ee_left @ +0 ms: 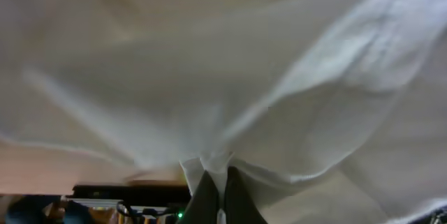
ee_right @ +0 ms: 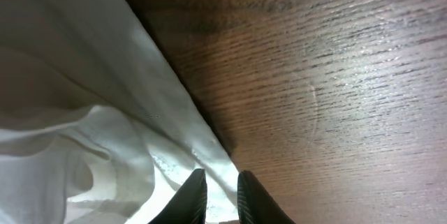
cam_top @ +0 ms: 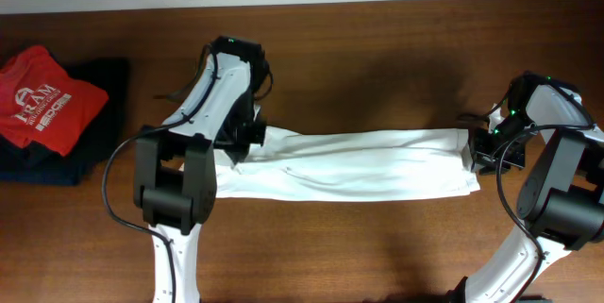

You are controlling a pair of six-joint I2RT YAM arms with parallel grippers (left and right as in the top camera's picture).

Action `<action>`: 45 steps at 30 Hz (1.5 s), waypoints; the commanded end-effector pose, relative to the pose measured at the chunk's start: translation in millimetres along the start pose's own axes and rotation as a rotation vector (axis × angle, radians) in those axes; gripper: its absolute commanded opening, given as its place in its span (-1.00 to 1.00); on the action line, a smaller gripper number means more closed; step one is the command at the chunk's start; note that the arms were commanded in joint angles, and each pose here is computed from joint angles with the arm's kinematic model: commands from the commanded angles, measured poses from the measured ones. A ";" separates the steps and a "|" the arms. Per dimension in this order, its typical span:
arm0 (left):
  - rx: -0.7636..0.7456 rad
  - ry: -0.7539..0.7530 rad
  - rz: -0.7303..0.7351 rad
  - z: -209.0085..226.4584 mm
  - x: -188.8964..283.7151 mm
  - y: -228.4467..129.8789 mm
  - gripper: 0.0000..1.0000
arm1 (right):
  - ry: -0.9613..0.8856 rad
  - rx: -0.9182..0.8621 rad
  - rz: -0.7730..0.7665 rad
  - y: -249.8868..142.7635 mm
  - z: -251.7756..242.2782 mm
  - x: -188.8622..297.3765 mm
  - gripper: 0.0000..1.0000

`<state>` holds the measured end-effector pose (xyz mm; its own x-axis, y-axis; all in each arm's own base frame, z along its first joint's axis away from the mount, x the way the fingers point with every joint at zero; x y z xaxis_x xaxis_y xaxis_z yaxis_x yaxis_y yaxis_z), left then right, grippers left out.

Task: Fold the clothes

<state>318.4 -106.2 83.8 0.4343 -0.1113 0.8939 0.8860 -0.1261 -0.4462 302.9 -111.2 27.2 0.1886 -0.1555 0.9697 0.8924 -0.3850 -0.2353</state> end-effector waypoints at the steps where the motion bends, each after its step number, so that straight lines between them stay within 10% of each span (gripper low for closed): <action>1: 0.009 -0.008 0.003 -2.5 -2.5 -2.9 -0.25 | 0.006 0.005 0.008 -1.4 0.7 -2.1 -0.60; 7: 0.113 0.035 -0.268 33.7 50.8 39.9 0.11 | 0.006 0.005 0.007 -1.2 0.7 -2.1 -0.60; 14: 0.289 -0.052 -0.244 67.7 22.3 63.3 -0.46 | 0.005 0.005 0.004 -0.5 0.6 -2.1 -0.60; 28: 0.218 -0.185 -0.371 51.2 47.8 87.0 -0.44 | 0.006 0.006 0.001 0.3 0.7 -2.1 -0.59; 30: 0.219 -0.177 -0.331 50.3 28.9 91.6 -0.44 | 0.006 0.006 0.002 0.1 0.7 -2.1 -0.59; 32: 0.240 -0.105 -0.311 64.5 14.4 98.0 -0.99 | 0.006 0.006 0.002 0.0 0.7 -2.1 -0.59; 45: 0.381 0.023 0.118 114.3 -39.3 10.1 -0.99 | 0.005 0.006 -0.001 0.8 0.7 -2.1 -0.59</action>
<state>347.6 -4.8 67.0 0.4754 -0.0216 0.8795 0.8573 0.2360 -0.4576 304.9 -112.0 26.6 0.1793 -0.1517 0.9720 0.8946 -0.3859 -0.2253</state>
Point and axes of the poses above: each gripper's point midway between its finger pads, its own x axis back along the fingers, its own z axis along the line the jaws close on, y = z × x, the point moved 2 cm from there along x, back along the fingers, and after that the axes turned 3 degrees about -x, right-handed, at the moved point
